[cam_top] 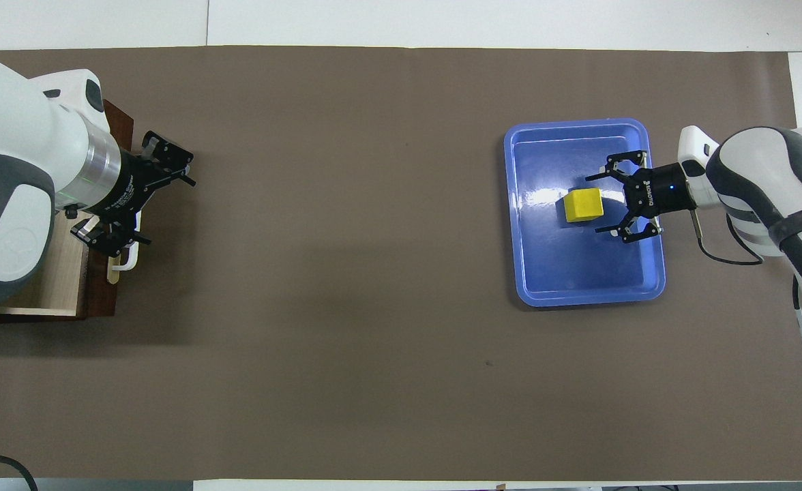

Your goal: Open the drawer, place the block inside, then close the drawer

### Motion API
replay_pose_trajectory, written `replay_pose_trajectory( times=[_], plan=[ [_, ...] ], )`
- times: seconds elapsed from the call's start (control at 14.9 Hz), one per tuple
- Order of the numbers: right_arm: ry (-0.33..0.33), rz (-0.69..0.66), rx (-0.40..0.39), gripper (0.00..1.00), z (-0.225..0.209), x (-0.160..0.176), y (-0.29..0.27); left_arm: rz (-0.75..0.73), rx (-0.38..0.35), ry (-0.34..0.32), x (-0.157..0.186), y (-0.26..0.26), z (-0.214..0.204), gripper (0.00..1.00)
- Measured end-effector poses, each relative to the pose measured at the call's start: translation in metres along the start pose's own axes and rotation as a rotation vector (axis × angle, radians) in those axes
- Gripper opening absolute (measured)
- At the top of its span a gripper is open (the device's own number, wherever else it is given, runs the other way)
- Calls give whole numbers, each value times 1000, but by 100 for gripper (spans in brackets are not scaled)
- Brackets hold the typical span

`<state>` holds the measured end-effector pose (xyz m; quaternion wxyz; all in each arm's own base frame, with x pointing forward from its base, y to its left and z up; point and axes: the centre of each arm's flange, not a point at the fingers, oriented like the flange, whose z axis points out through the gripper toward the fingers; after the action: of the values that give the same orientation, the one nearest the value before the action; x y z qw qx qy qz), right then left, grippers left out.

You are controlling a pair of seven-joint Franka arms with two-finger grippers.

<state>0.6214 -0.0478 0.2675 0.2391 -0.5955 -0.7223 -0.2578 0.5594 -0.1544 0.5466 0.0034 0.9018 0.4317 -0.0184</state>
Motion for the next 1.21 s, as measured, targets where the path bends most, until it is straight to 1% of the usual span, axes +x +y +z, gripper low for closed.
replay_pose_trajectory(
  times=[0.2, 0.27, 0.33, 0.4, 0.47, 0.54, 0.6, 0.87, 1.0, 1.07, 1.21],
  plan=[
    [1, 4, 7, 100, 5, -1, -3, -20, -2, 1, -1, 0, 1, 100],
    [1, 4, 8, 97, 5, 0, -3, -30, -2, 1, -1, 0, 1, 100],
    [1, 4, 8, 96, 5, 0, -3, -47, -3, 1, -1, 0, 0, 100],
    [2, 4, 7, 88, 6, 0, -3, -74, -7, 2, -1, 0, 0, 100],
    [5, 6, 3, 74, 6, 0, -2, -106, -18, 6, -1, 2, -1, 100],
    [8, 9, -3, 62, 5, 0, -2, -140, -27, 9, -1, 2, -2, 100],
    [9, 11, -8, 55, 5, 0, -2, -183, -31, 10, 0, 3, -2, 100],
    [12, 14, -16, 56, 2, 3, 2, -424, -27, 4, -1, 3, 1, 100],
    [32, 54, -6, 56, -2, 11, 7, -529, -13, -1, -9, 11, 11, 100],
    [47, 77, 4, 56, -8, 21, 13, -569, -7, -2, -17, 19, 17, 100],
    [73, 112, 29, 56, -17, 54, 30, -590, 1, -4, -40, 34, 24, 100]
  ],
)
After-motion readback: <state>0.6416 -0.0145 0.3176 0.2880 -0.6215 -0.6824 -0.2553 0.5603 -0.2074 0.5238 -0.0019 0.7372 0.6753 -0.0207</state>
